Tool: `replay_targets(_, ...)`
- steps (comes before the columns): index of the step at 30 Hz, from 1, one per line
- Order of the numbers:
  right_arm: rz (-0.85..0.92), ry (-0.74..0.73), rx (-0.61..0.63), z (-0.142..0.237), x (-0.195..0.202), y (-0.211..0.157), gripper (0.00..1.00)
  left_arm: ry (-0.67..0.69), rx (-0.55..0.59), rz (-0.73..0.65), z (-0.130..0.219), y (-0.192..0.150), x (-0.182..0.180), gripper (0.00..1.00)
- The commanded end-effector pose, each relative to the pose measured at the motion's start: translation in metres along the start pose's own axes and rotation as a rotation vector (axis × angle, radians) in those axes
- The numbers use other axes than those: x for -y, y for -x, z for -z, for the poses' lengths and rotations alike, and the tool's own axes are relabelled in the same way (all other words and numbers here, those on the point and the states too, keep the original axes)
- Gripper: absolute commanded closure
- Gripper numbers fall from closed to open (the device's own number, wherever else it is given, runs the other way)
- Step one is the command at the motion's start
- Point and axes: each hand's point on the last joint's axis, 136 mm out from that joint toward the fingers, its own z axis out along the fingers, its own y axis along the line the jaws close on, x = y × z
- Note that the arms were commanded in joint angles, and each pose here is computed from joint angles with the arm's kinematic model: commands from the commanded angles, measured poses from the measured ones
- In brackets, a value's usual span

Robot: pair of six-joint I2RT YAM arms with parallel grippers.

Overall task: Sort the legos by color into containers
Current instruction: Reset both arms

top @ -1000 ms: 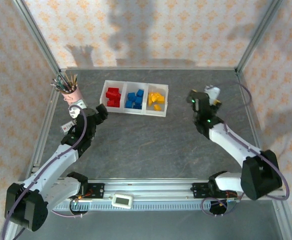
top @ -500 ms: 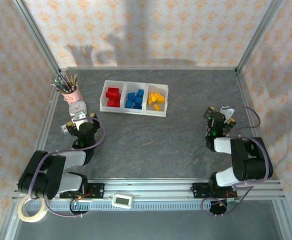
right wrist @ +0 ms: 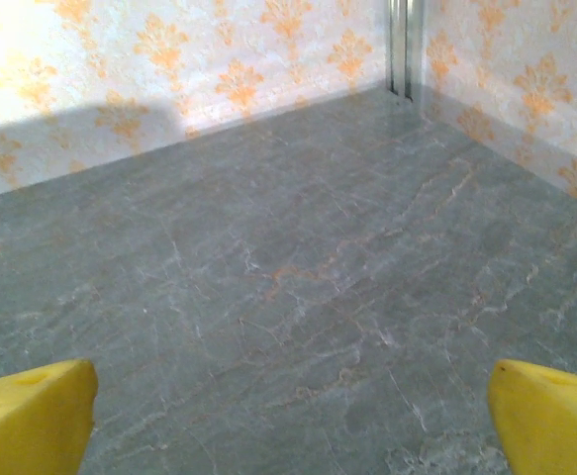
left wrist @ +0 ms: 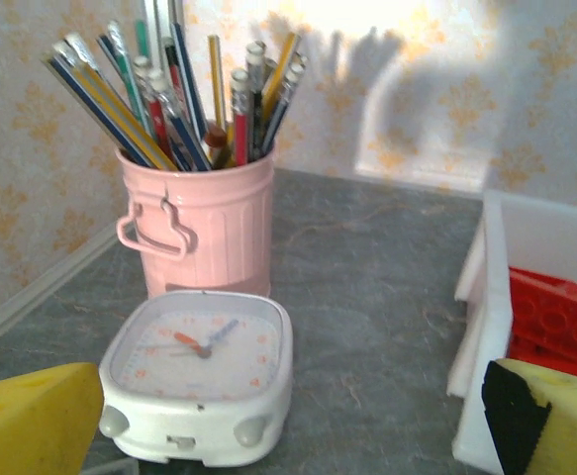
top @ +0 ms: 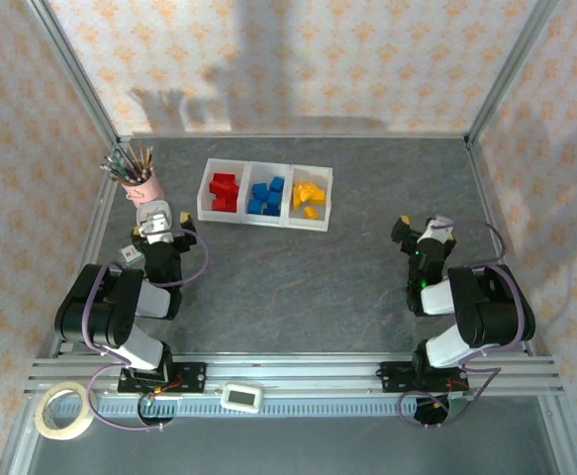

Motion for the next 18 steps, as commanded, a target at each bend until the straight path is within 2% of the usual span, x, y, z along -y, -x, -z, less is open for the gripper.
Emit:
replay_targets(1,0.014,0.051,0.06,-0.003,-0.013,0.019,0.0,0.046,0.048,0.062,0.004,0.01,-0.011,0.0)
replay_targets(3,0.016,0.052,0.063,-0.002,-0.013,0.019,0.0,0.041,0.07,0.065,0.005,0.014,-0.011,0.0)
replay_targets(6,0.016,0.054,0.06,-0.002,-0.014,0.019,0.0,0.019,0.028,0.041,0.0,0.007,-0.004,0.0)
replay_targets(18,0.019,0.07,0.057,-0.002,-0.015,0.019,0.0,-0.023,0.024,0.019,-0.002,0.007,0.004,0.0)
